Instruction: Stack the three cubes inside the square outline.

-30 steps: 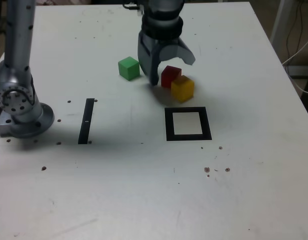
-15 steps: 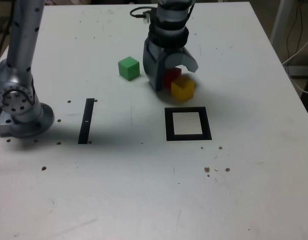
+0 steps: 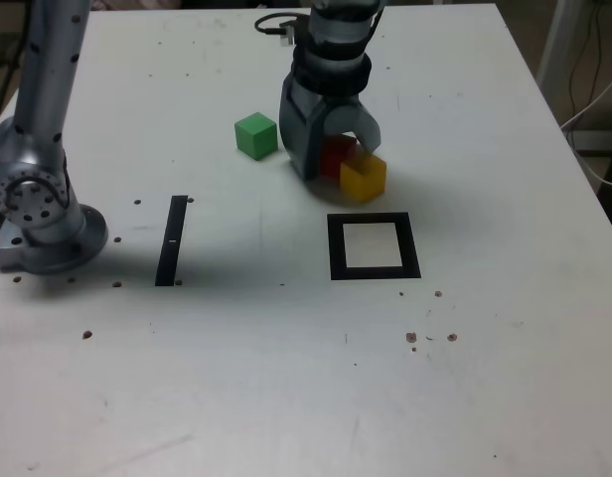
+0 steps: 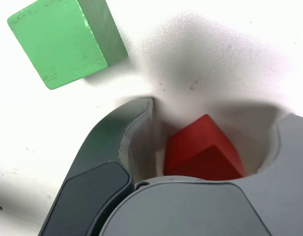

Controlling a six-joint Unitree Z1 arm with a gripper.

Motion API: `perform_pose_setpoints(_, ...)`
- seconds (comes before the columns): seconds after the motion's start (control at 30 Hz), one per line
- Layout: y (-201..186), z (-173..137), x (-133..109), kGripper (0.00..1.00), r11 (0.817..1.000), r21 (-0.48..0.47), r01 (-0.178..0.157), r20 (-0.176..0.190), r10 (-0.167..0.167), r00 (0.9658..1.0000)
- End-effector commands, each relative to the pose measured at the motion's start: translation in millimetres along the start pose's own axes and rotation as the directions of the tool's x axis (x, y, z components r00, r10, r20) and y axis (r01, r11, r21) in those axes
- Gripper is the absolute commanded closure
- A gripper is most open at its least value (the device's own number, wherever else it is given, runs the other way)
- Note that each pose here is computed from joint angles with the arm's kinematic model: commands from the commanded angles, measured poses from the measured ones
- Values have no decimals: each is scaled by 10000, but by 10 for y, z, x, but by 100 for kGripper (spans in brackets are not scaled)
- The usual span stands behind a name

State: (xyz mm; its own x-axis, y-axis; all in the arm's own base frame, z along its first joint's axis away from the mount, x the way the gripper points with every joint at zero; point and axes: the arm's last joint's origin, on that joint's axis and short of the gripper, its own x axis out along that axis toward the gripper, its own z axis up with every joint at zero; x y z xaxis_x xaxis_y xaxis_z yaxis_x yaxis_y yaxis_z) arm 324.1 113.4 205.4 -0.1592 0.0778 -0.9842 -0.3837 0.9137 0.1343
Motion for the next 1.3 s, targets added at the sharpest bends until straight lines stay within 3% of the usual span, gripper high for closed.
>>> perform_pose_setpoints(0.0, 0, -1, -1, 27, 10000, -22, 30, -11, -30, 10000)
perform_pose_setpoints(0.47, -7, 67, -12, 48, 10000, -52, 84, 240, -83, 9997)
perform_pose_setpoints(0.77, 1, 82, -52, 48, 10000, -86, 33, 511, -28, 9987)
perform_pose_setpoints(1.27, 41, -30, -404, 48, 9995, 6, -310, 1024, 308, 9943)
